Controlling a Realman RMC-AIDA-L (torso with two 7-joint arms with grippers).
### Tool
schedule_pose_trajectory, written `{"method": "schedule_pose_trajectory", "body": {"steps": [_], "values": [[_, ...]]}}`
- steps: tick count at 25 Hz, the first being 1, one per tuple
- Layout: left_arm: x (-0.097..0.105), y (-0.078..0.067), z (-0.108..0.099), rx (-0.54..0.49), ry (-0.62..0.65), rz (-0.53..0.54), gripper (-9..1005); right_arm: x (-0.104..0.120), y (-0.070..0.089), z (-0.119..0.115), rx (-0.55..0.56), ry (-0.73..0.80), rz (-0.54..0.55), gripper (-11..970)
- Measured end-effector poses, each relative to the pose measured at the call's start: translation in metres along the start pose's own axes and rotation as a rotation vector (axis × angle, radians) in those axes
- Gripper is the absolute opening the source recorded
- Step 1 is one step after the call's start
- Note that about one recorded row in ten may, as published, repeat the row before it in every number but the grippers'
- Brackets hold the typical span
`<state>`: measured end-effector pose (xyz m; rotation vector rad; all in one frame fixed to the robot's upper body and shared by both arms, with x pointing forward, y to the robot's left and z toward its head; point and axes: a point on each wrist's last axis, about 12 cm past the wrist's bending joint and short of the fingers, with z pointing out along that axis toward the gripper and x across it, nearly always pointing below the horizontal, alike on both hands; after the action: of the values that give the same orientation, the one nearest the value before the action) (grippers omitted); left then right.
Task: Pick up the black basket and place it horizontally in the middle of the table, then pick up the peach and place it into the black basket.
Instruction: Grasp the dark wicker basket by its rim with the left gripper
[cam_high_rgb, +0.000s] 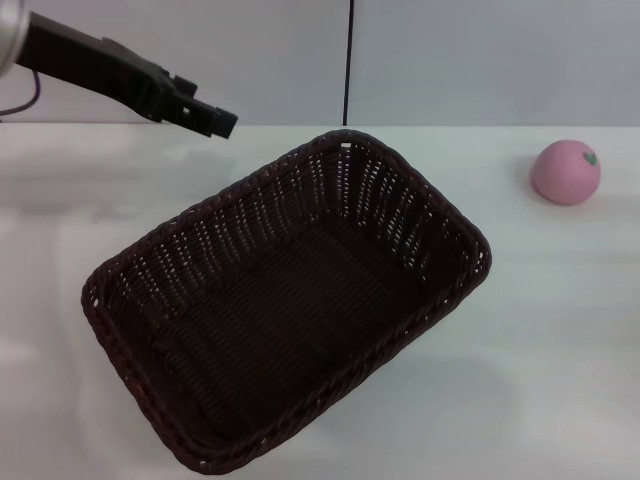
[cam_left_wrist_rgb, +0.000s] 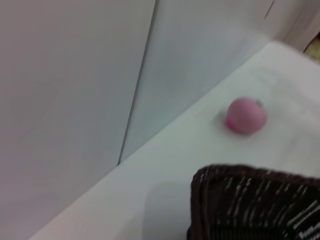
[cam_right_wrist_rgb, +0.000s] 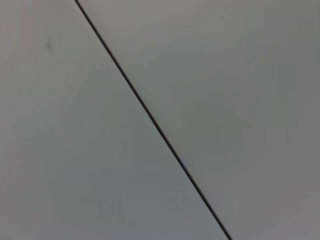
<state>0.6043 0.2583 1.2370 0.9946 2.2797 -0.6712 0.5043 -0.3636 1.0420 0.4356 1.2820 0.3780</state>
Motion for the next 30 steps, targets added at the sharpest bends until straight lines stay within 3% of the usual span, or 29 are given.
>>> {"method": "schedule_pose_trajectory", "body": {"steps": [8,30], "values": [[0.007,-0.006,0.02,-0.035,0.133,-0.037,768,0.002,-0.003,0.0,0.026,0.016,0.002,464],[0.034,0.004,0.027,-0.078,0.271,-0.109,764,0.007,-0.002,0.008,0.047,0.05,0.005,465]]}}
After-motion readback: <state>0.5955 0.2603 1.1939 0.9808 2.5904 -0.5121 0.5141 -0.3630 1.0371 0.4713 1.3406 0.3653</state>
